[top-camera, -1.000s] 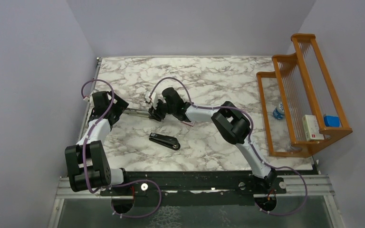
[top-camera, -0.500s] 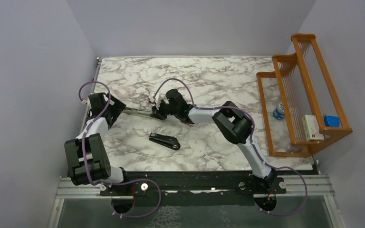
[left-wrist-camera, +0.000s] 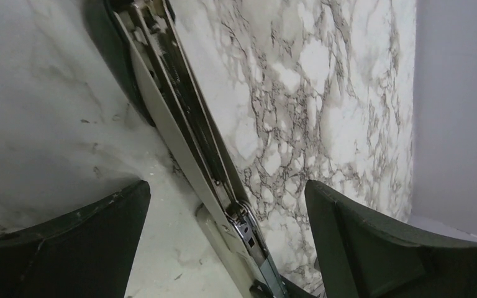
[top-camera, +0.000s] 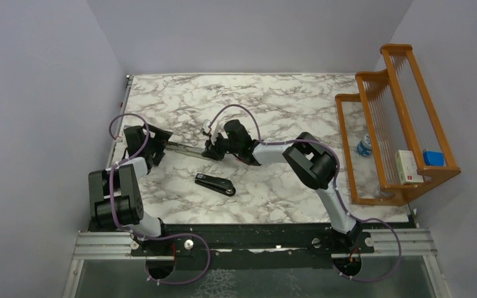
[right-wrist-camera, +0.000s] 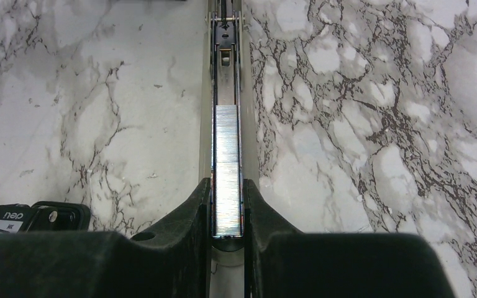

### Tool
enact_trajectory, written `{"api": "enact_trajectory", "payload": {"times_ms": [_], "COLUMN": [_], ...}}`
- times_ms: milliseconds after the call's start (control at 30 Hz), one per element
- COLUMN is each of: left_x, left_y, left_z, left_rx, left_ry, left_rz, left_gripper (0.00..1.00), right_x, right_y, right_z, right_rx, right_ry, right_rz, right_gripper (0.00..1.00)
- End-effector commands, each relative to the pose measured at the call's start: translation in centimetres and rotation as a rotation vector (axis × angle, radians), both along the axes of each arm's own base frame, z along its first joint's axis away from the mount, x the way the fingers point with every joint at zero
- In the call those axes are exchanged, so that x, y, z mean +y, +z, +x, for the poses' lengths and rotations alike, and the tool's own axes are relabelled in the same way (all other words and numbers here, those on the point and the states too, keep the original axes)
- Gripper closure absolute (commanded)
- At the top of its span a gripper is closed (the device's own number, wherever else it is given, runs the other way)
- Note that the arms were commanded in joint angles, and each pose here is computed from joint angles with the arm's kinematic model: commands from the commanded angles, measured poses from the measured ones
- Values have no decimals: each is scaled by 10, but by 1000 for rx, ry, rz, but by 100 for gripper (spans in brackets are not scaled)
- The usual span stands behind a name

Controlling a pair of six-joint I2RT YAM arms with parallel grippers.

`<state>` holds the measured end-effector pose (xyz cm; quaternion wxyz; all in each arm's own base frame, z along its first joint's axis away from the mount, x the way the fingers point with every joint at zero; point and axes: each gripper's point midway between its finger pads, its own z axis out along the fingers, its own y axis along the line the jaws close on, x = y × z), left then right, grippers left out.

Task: Load the staples into the stapler
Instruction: Close the stapler at the center of the board.

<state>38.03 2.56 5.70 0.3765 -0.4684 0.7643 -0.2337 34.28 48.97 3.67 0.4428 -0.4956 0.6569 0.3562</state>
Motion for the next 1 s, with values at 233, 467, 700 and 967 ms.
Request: {"api": "enact_trajectory", "payload": {"times_ms": [233,467,700,967], "left_x": [-34,-31,-21,-27], "left_y": [-11,-22,-1,32], "left_z": [16,24,35,60], "left_rx": [-64,-85,-217,-436], "left_ry": [10,38,60,8], "left_rz": [-133,-146,-114,-182], "left_gripper": [1,1,1,1], "right_x": [-4,-4,-10,-12], "right_y": [10,5,-8,-17], "right_z": [-9,-7,-8,-11], "right_rx": [76,77,74,83], "right_ry": [-14,-17,-21,-3], "right_rz": [16,-4,-40,-65], "right_gripper": [99,99,99,99]}}
